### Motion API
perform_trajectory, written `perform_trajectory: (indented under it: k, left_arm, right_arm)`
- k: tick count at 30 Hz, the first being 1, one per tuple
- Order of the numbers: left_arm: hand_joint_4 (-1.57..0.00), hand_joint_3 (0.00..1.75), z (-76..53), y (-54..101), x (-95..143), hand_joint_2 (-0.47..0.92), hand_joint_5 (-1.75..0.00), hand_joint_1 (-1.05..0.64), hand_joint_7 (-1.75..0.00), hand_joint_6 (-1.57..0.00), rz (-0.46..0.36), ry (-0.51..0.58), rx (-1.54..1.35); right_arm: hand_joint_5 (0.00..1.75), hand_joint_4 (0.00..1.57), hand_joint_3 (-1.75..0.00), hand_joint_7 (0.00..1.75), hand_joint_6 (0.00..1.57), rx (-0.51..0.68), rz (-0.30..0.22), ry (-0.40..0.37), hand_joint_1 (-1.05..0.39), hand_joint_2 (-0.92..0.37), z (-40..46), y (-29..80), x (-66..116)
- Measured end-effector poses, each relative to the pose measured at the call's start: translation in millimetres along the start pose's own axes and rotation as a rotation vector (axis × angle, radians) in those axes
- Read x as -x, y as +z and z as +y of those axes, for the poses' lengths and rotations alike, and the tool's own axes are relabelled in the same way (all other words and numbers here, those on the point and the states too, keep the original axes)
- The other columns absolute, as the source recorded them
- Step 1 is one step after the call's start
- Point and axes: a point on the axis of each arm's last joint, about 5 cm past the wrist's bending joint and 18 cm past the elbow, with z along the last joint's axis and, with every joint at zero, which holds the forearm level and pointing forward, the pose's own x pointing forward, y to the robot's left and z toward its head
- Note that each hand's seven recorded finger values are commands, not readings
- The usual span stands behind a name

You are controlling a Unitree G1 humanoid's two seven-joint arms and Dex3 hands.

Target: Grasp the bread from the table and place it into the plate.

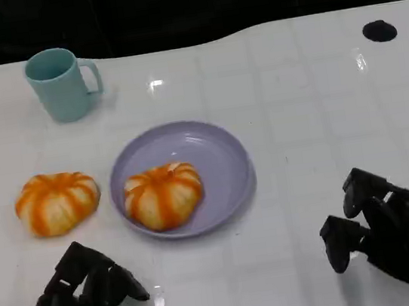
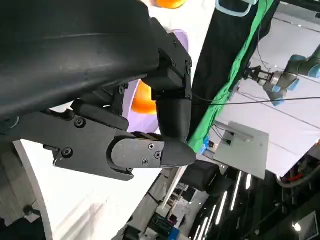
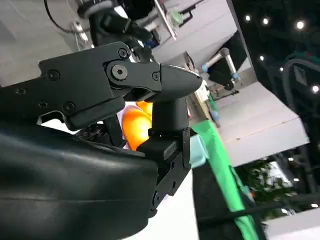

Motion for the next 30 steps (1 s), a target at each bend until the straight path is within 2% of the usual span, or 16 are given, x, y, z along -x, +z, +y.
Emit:
perform_trajectory:
  k: [8,16,30]
  left_arm:
    - [-0.64,0.22,4.7,5.1,1.4,0.92,-1.75,-0.62,-1.58,-0.47,0.004,0.003,-0.018]
    - [-0.64,0.22,5.5,7.0,1.4,0.92,-1.75,-0.61,-1.54,-0.51,0.001,-0.001,-0.043]
    - [-0.64,0.22,5.7,4.5,1.5,0.92,-1.75,-0.61,-1.57,-0.49,0.007,0.003,-0.047]
  right_arm:
    - [1.75,0.71,-0.5,1.75,0.47,-0.061,0.037,0.002,-0.47,-0.92,0.8,-5.7,3.5]
    - [1.75,0.74,-0.53,1.75,0.51,-0.07,0.036,0.047,-0.47,-0.92,0.9,-6.3,0.9]
    - [1.75,0.83,-0.54,1.75,0.59,-0.059,0.028,0.027,-0.49,-0.92,-6.2,-9.8,2.9]
